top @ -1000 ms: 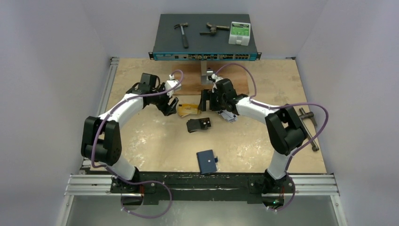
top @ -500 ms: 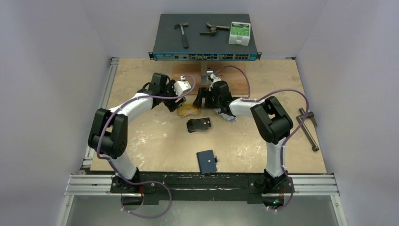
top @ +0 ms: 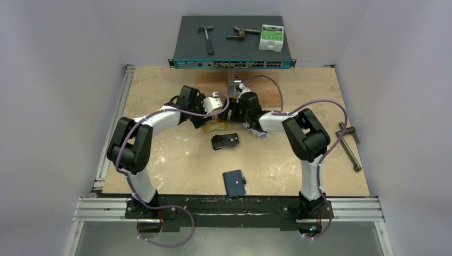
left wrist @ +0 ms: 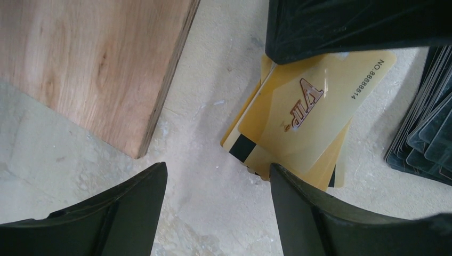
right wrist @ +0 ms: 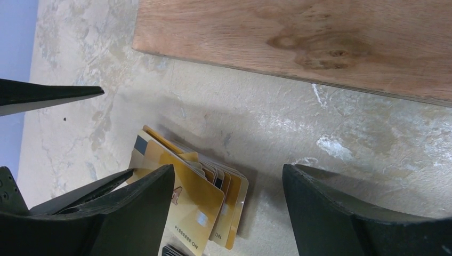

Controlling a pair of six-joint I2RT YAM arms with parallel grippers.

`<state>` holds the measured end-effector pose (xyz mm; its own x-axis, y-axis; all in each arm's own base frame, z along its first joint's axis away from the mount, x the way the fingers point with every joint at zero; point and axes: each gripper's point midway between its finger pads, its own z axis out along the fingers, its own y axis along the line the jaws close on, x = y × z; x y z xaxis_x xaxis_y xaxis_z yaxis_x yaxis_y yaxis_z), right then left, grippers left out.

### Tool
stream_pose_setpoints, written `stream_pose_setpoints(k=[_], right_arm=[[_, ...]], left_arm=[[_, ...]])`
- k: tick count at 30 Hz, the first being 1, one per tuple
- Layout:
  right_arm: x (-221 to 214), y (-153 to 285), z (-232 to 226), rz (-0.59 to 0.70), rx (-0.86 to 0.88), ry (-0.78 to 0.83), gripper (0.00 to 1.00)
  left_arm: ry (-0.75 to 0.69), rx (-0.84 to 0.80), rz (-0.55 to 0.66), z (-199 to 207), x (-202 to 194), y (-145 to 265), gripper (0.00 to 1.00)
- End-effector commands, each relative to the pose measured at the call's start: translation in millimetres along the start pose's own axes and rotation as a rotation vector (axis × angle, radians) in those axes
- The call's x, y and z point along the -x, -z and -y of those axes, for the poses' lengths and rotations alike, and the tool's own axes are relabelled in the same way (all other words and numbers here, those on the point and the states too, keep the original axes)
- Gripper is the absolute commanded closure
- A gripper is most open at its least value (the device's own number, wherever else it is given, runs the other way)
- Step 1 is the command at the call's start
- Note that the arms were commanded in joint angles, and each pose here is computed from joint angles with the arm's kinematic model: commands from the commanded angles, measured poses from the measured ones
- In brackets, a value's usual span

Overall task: Put the credit cards into the card holder
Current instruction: Pick up the credit card from the center of the board.

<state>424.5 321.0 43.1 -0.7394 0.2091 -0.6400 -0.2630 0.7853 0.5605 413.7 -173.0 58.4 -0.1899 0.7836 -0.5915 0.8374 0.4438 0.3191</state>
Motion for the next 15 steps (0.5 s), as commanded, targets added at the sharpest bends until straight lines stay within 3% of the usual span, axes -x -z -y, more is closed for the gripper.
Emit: stream_pose_setpoints(k=[1, 15], right_arm=[[-15, 2, -4, -0.028, 0.017, -0.022, 0.26], [-35, 17, -8, -0.059, 0.050, -0.073, 0.32]], left_arm=[[-0.036, 0.050, 0.049, -17, 24, 1, 0.30], [-0.077, 0.048, 0.010, -12, 23, -7, 0.31]])
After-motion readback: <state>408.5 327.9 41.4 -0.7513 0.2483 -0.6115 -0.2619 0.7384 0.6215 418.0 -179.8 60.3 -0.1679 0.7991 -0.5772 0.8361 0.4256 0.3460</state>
